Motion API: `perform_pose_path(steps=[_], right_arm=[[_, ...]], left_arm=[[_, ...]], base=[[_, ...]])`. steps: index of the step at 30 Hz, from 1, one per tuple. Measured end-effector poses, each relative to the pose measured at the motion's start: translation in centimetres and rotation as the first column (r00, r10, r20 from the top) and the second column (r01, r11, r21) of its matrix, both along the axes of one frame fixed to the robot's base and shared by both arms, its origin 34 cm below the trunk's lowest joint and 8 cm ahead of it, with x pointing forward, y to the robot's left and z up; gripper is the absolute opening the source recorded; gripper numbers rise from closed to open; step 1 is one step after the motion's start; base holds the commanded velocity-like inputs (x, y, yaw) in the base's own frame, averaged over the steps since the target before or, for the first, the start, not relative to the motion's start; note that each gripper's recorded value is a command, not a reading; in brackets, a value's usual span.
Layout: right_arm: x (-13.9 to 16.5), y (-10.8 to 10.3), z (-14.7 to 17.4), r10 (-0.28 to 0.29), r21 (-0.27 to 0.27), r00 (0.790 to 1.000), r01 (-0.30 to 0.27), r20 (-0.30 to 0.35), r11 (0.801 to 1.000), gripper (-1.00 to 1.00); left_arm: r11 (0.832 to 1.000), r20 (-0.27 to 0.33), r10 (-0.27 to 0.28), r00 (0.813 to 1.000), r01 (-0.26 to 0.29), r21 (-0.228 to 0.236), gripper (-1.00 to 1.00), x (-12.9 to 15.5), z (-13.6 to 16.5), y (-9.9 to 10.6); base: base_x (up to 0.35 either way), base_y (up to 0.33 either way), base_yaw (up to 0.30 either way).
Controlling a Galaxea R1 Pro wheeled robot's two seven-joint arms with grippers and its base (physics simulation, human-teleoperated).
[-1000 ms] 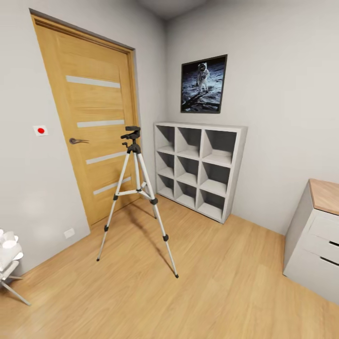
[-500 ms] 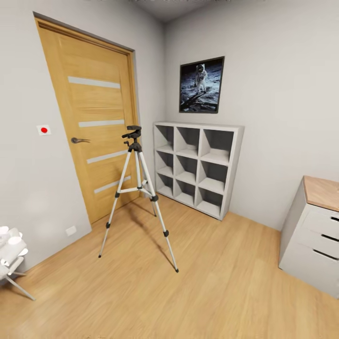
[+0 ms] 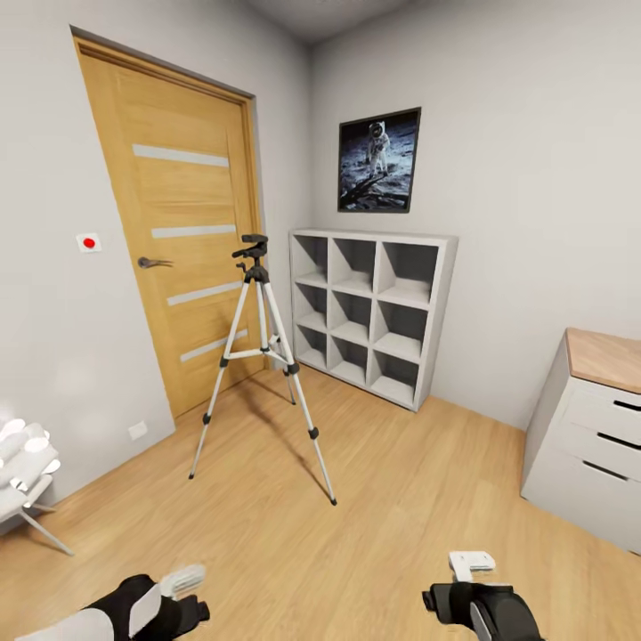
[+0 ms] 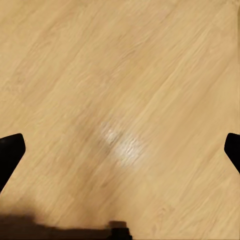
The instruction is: Attach the digital camera to the camera tripod in the bedroom.
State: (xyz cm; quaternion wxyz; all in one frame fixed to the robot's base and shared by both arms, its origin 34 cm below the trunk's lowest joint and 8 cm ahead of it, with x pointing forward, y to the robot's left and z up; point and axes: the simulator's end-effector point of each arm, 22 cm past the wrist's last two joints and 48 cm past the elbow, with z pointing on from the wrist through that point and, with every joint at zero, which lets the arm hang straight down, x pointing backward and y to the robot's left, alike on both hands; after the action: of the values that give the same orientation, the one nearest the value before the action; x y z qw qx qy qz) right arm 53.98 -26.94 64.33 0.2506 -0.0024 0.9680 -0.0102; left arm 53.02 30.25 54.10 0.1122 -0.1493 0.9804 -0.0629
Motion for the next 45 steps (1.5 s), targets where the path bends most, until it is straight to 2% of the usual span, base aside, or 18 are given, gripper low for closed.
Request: perform_pose_path(steps=[4, 9, 10, 12, 15, 18, 19, 21, 26, 30, 32, 33, 34, 35, 40, 41, 42, 45], right_arm=[[1.3, 0.7, 3.0, 0.004, 0.013, 1.0, -0.004, 0.005, 1.0, 1.0], [3.3, 1.9, 5.0, 0.006, 0.037, 0.999, -0.008, 0.038, 0.999, 1.0], [5.2, 2.6, 7.0, 0.009, 0.049, 0.998, -0.012, 0.069, 0.999, 1.0], [6.3, 2.7, 8.0, 0.01, 0.052, 0.997, -0.014, 0.082, 0.999, 1.0], [7.7, 3.0, 9.1, 0.011, 0.056, 0.994, -0.017, 0.112, 0.998, 1.0], [8.4, 3.1, 9.7, 0.012, 0.057, 0.99, -0.02, 0.139, 0.998, 1.0], [9.2, 3.2, 11.2, 0.012, 0.059, 0.984, -0.023, 0.179, 0.998, 1.0], [9.9, 3.3, 12.8, 0.012, 0.059, 0.974, -0.026, 0.226, 0.998, 1.0], [10.7, 3.6, 14.9, 0.016, 0.06, 0.955, -0.036, 0.297, 0.998, 1.0], [10.7, 4.6, 14.9, 0.04, 0.053, 0.948, -0.06, 0.316, 0.997, 1.0], [10.6, 5.6, 14.8, 0.067, 0.047, 0.944, -0.087, 0.322, 0.995, 1.0], [10.4, 6.8, 14.7, 0.099, 0.039, 0.94, -0.118, 0.326, 0.992, 1.0], [10.3, 7.2, 14.6, 0.113, 0.033, 0.938, -0.131, 0.327, 0.991, 1.0], [10.2, 7.3, 14.4, 0.118, 0.03, 0.937, -0.135, 0.327, 0.99, 1.0], [10.0, 7.8, 13.5, 0.13, 0.027, 0.935, -0.147, 0.329, 0.989, 1.0], [10.0, 7.8, 13.4, 0.134, 0.024, 0.935, -0.15, 0.33, 0.988, 1.0], [10.0, 7.8, 13.2, 0.135, 0.023, 0.934, -0.151, 0.33, 0.988, 1.0], [9.9, 7.8, 12.6, 0.135, 0.022, 0.934, -0.151, 0.33, 0.988, 1.0]], left_arm=[[1.0, 0.068, 0.0, 0.998, 0.001, -0.016, 1.0, 4.3, 2.1, -0.4], [1.0, 0.134, -0.017, 0.991, 0.02, -0.019, 1.0, 7.1, 3.6, -0.7], [0.999, 0.171, -0.042, 0.984, 0.046, -0.02, 1.0, 7.5, 4.9, -1.0], [0.997, 0.254, -0.064, 0.965, 0.071, -0.018, 1.0, 9.5, 8.3, -1.3], [0.995, 0.319, -0.088, 0.944, 0.098, -0.013, 1.0, 9.3, 12.3, -1.6], [0.995, 0.333, -0.091, 0.939, 0.099, -0.005, 1.0, 8.2, 13.3, -1.5], [0.996, 0.331, -0.088, 0.94, 0.091, 0.006, 1.0, 7.1, 13.8, -1.2], [0.997, 0.306, -0.08, 0.949, 0.078, 0.019, 1.0, 5.7, 13.0, -0.7], [0.997, 0.194, -0.057, 0.979, 0.047, 0.055, 1.0, 2.0, 8.0, 0.7], [0.996, 0.172, -0.055, 0.984, 0.04, 0.086, 1.0, 0.9, 5.4, 1.3], [0.991, 0.167, -0.082, 0.982, 0.063, 0.117, 1.0, 0.6, 4.1, 1.3], [0.977, 0.154, -0.146, 0.977, 0.118, 0.178, 1.0, 0.1, 2.8, 0.9], [0.965, 0.132, -0.183, 0.974, 0.153, 0.214, 1.0, -0.5, 1.7, 0.9], [0.959, 0.121, -0.197, 0.973, 0.166, 0.228, 1.0, -0.8, 1.1, 0.9], [0.941, 0.114, -0.236, 0.965, 0.198, 0.273, 1.0, -1.3, -1.0, 1.1], [0.927, 0.123, -0.252, 0.96, 0.203, 0.316, 1.0, -1.2, -1.6, 1.7], [0.921, 0.116, -0.256, 0.96, 0.205, 0.332, 1.0, -1.5, -2.2, 2.0], [0.915, 0.105, -0.257, 0.961, 0.207, 0.345, 1.0, -1.9, -3.4, 2.4]], base=[[-0.005, 0.0, 0.0], [-0.002, 0.0, 0.0], [0.0, 0.0, 0.0], [0.0, 0.0, 0.0], [0.0, 0.0, 0.0], [0.0, 0.0, 0.0], [0.0, 0.0, 0.0], [0.0, 0.0, 0.0], [0.0, 0.0, 0.0], [0.0, 0.0, 0.0], [0.0, 0.0, -0.008], [0.0, 0.0, -0.044], [0.0, 0.0, -0.055], [0.0, 0.0, -0.063], [0.0, 0.0, -0.042], [0.0, 0.0, -0.009], [0.0, 0.0, -0.007], [0.0, 0.0, -0.005]])
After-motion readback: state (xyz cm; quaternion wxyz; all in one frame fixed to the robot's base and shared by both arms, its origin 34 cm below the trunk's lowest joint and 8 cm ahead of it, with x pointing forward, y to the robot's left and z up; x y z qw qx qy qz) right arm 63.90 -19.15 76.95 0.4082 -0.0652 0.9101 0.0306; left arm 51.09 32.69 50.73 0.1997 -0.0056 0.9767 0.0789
